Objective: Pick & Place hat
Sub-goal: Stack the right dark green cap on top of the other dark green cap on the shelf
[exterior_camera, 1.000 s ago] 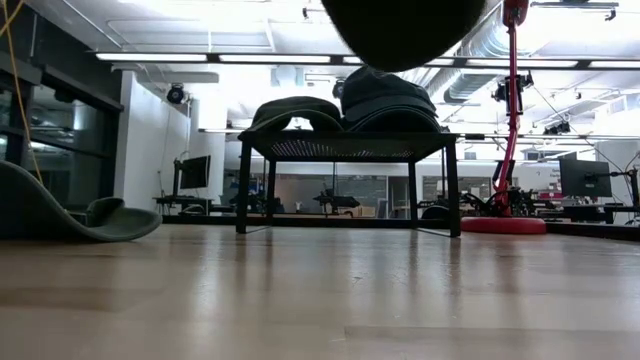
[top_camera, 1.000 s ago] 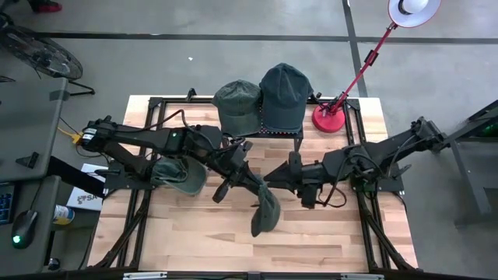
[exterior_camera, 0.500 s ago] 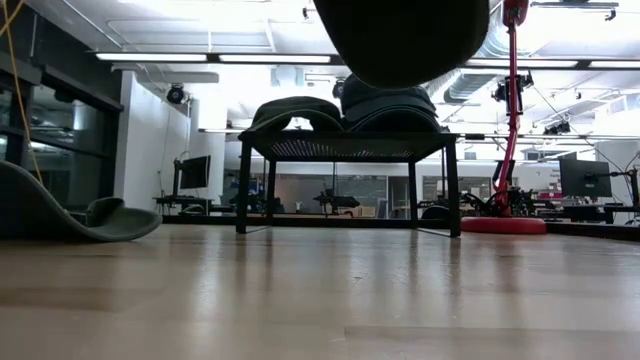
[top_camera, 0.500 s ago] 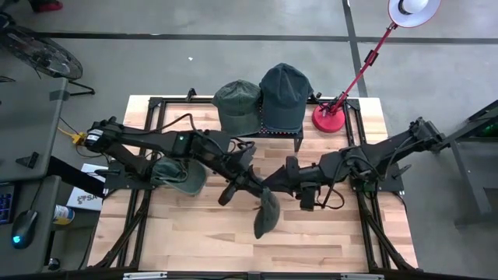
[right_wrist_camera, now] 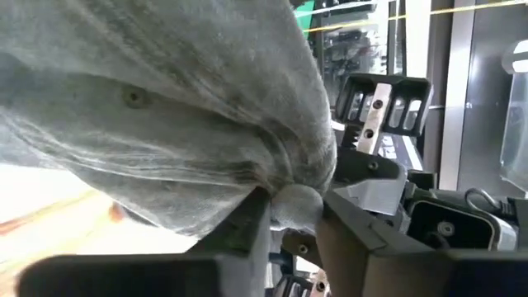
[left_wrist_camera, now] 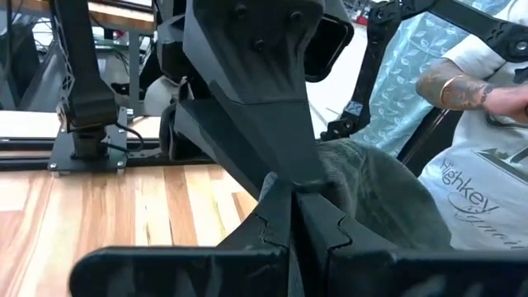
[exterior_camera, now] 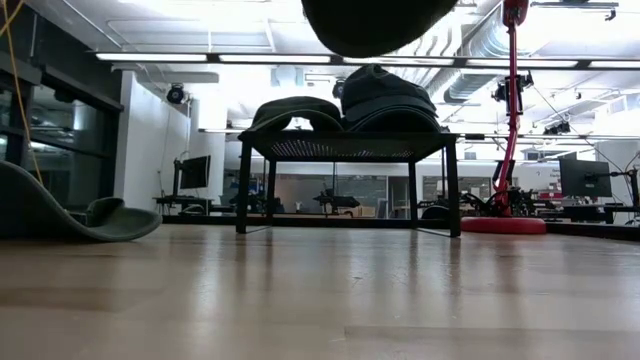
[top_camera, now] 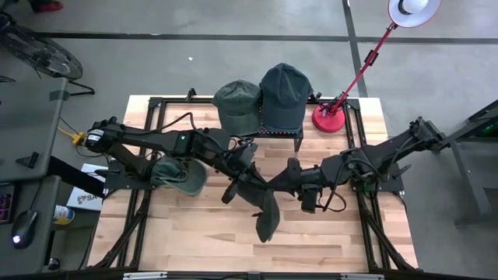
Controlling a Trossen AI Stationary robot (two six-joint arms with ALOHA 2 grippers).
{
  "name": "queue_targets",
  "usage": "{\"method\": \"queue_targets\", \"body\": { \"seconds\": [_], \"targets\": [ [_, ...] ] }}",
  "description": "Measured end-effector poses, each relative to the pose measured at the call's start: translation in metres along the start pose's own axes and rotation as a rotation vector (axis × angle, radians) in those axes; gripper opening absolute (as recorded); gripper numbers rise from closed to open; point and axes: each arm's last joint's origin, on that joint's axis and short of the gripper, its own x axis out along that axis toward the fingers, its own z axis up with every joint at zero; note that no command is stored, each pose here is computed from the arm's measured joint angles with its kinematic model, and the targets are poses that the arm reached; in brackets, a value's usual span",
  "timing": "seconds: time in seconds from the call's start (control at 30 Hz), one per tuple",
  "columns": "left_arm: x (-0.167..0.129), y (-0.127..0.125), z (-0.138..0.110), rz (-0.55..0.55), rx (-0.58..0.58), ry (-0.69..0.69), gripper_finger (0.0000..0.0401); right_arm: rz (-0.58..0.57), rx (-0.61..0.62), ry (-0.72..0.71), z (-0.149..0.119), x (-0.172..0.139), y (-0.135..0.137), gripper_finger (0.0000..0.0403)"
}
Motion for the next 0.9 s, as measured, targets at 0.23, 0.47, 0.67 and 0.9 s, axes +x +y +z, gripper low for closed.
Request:
{"method": "queue_targets", "body": {
  "seconds": [0.23, 0.47, 0.67, 0.9],
  "targets": [
    [0.000, 0.001, 0.000, 0.026, -0.002, 0.001, 0.0000, 0.011, 0.039, 0.027, 0.004, -0.001, 0.002, 0.0049],
    [-0.004, 0.003, 0.001, 0.165, -0.002, -0.022, 0.0039, 0.034, 0.054, 0.111, 0.007, -0.004, 0.007, 0.0049],
    [-0.005, 0.005, 0.000, 0.195, -0.004, -0.021, 0.0105, 0.038, 0.132, 0.148, 0.007, -0.006, 0.008, 0.0049],
    [-0.013, 0.003, 0.005, 0.223, -0.003, -0.018, 0.0168, 0.025, 0.219, 0.179, 0.006, -0.006, 0.008, 0.0049]
  ]
}}
